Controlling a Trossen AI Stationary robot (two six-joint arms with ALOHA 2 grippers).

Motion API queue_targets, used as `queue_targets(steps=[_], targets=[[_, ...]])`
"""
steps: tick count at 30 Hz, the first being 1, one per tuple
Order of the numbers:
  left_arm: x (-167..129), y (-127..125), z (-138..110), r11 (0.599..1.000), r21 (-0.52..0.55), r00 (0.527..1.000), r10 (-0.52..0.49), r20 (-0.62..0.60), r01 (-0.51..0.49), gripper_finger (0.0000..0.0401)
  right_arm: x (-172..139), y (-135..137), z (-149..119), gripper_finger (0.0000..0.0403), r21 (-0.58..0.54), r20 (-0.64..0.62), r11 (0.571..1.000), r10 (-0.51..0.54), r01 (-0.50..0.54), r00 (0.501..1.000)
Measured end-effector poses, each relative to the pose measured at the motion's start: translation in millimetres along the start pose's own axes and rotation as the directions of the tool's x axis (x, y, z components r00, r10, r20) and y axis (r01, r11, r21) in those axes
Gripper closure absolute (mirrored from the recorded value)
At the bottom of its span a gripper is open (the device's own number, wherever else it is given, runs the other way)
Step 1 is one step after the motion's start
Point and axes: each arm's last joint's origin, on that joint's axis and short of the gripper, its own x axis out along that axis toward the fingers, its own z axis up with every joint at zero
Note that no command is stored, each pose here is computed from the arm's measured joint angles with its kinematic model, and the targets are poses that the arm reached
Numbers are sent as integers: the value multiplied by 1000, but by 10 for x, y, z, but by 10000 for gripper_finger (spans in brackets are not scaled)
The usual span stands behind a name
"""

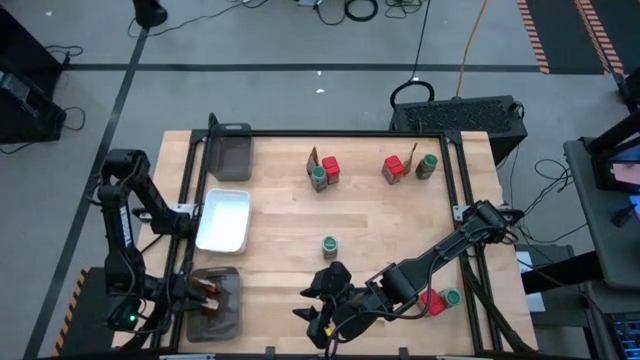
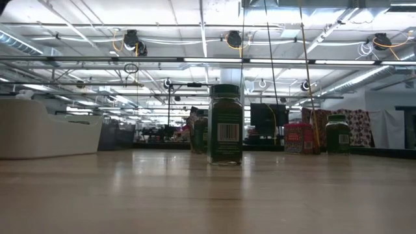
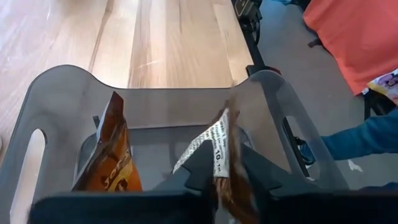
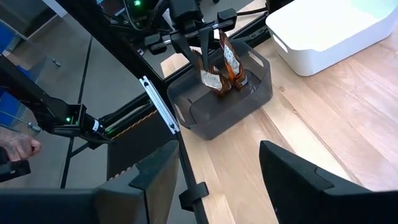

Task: Sort spices by type
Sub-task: Put the orange seasoning bag into the bottom black bin

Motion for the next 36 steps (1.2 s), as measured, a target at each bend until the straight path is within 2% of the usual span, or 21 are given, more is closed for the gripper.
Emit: queue_targets(steps=[6, 11, 14, 18, 20, 28, 32, 36], targets=[[-31, -58, 43, 1000, -3, 1000, -12, -8, 12, 254, 0, 0, 0, 195, -13, 0, 1000, 0, 0, 1000], [-95, -141, 133, 999, 5, 999, -46, -24, 46, 220, -1, 0, 1, 195, -23, 0, 1000, -1, 1, 1000], [-129, -174, 199, 997, 40, 998, -59, -20, 60, 217, -1, 0, 1, 195, -32, 0, 999, 0, 0, 1000], [-223, -278, 405, 994, -17, 994, -111, 18, 111, 216, -3, 0, 2, 195, -40, 0, 999, 0, 0, 1000], [-247, -278, 479, 994, 13, 994, -110, 11, 109, 216, -3, 0, 1, 195, -40, 0, 999, 0, 0, 1000], [-467, -262, 1037, 985, 29, 980, -175, 100, 173, 216, -3, -2, 0, 195, -38, -1, 999, -2, 2, 1000], [-532, -169, 1358, 988, 18, 972, -152, 178, 151, 216, 13, -41, 13, 195, -11, -10, 1000, -26, 26, 1000], [-536, -2, 1656, 997, -20, 962, -72, 262, 80, 216, 63, -160, 72, 195, -4, -20, 995, -96, 96, 995]])
